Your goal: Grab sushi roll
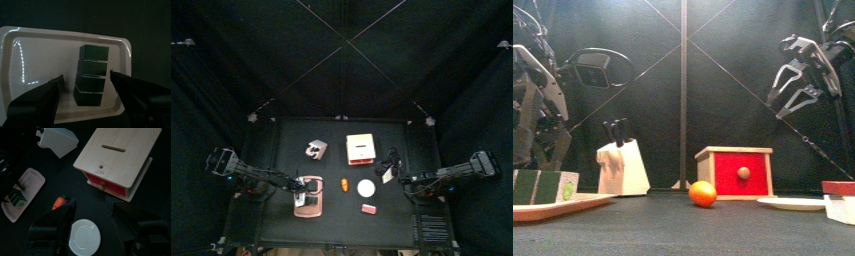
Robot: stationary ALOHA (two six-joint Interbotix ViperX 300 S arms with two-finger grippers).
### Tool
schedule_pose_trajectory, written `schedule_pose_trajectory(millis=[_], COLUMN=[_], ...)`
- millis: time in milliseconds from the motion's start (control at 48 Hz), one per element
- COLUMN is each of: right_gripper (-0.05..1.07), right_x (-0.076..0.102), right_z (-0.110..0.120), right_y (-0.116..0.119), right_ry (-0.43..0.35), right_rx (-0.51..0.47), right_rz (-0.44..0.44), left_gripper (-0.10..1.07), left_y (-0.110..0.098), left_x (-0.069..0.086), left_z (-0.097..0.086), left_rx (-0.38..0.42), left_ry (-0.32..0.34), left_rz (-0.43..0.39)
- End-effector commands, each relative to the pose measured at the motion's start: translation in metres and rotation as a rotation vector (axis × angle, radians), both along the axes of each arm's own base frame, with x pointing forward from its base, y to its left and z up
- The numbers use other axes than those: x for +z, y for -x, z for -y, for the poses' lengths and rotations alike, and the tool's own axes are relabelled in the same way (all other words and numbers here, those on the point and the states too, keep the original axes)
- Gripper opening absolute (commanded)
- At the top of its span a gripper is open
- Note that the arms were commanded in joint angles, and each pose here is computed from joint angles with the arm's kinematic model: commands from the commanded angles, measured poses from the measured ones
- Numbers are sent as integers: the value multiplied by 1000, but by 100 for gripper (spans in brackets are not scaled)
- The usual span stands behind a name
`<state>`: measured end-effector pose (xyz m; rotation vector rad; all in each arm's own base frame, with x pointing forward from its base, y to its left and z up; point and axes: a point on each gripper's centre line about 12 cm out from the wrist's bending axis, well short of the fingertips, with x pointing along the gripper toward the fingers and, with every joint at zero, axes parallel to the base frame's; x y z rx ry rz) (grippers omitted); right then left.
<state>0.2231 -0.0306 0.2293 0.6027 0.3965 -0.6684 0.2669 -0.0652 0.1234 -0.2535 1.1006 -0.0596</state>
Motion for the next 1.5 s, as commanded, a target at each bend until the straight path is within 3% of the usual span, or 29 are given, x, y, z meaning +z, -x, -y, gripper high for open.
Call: schedule_pose_trajectory(millis=[0, 667, 958, 1146, 1479], right_gripper=[86, 86, 86, 86, 86], right_x=[4, 5, 5, 5, 5], right_z=[1, 1, 1, 1, 1], right_y=[-1, -1, -2, -1, -2], right_ry=[4, 7, 7, 8, 7], right_rx=[-1, 0, 0, -1, -2], right_rz=[14, 17, 17, 15, 16], left_gripper=[103, 103, 102, 97, 78], left_y=[-8, -7, -13, -13, -15], left_x=[2, -26, -28, -27, -18], left_z=[2, 4, 5, 5, 6], left_rx=[-2, -8, -8, -8, -7], left_ry=[1, -15, -16, -17, -8], left_rz=[11, -112, -121, -119, -90])
